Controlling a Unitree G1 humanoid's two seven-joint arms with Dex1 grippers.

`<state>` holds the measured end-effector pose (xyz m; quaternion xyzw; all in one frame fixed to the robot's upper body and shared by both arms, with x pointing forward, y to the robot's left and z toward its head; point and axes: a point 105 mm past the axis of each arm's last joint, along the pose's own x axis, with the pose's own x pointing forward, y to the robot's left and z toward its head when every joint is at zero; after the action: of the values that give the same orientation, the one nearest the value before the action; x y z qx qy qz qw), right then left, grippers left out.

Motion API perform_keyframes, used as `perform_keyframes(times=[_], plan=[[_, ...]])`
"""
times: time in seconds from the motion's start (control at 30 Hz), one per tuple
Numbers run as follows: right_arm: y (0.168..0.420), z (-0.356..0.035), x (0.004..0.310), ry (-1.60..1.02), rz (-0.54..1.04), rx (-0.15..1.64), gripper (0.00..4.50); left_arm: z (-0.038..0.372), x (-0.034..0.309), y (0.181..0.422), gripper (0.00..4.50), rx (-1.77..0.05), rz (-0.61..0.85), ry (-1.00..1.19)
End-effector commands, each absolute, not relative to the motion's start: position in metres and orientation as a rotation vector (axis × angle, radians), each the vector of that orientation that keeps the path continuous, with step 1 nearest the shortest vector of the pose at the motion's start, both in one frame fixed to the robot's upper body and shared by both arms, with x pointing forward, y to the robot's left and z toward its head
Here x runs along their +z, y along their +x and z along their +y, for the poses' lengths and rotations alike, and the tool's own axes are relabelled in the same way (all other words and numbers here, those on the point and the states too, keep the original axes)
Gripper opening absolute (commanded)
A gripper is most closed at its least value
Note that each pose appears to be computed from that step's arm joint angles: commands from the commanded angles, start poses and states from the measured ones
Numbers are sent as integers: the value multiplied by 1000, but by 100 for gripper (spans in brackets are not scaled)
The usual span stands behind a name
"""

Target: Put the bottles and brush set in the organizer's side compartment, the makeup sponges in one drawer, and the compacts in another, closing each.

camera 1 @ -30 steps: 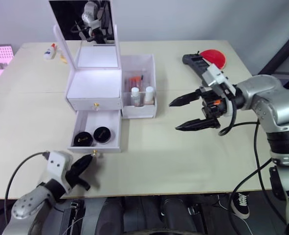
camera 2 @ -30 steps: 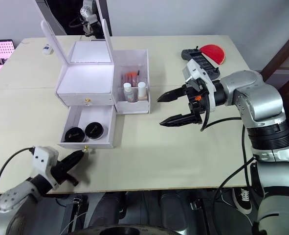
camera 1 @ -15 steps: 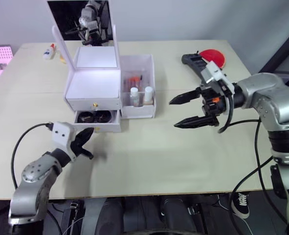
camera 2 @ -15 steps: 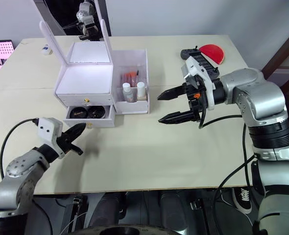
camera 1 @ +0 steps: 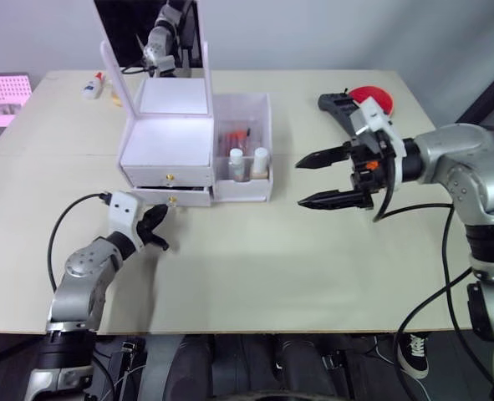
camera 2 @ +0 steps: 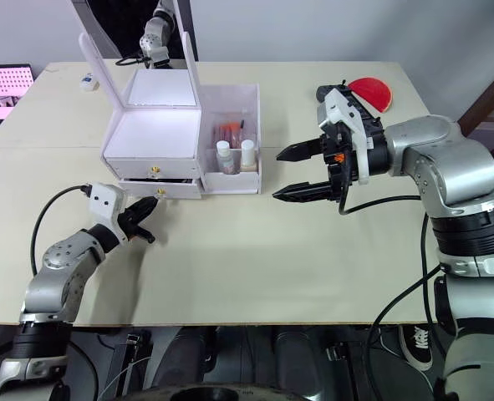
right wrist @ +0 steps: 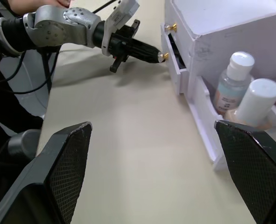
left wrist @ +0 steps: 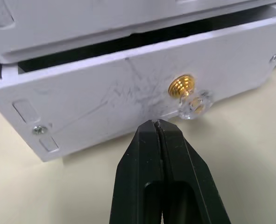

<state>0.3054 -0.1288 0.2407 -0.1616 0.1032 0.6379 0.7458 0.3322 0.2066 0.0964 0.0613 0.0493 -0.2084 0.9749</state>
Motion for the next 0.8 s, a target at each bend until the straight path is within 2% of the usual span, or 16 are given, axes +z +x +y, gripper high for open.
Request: perform_keyframes(times=[0.03,0.23,0.4,0.5,0.63,0.73,0.8], plan=[[301,-131,253,-385,172,1382,450,201,113,339,3,-435,27,152],[299,-136,250,-333,198,1365,450,204,119,341,3,-458,17,171],[306,-146,251,-267,215,1320,450,220,117,327,3,-455,58,182],[319,-164,244,-216,208,1226,450,243,127,306,86,-411,44,120],[335,-186,239,-200,107,1100,450,268,143,277,286,-352,-4,133],[351,-219,229,-136,8,929,450,314,153,242,442,-207,10,182],[358,-238,221,-132,-33,842,450,333,158,225,447,-134,24,205]])
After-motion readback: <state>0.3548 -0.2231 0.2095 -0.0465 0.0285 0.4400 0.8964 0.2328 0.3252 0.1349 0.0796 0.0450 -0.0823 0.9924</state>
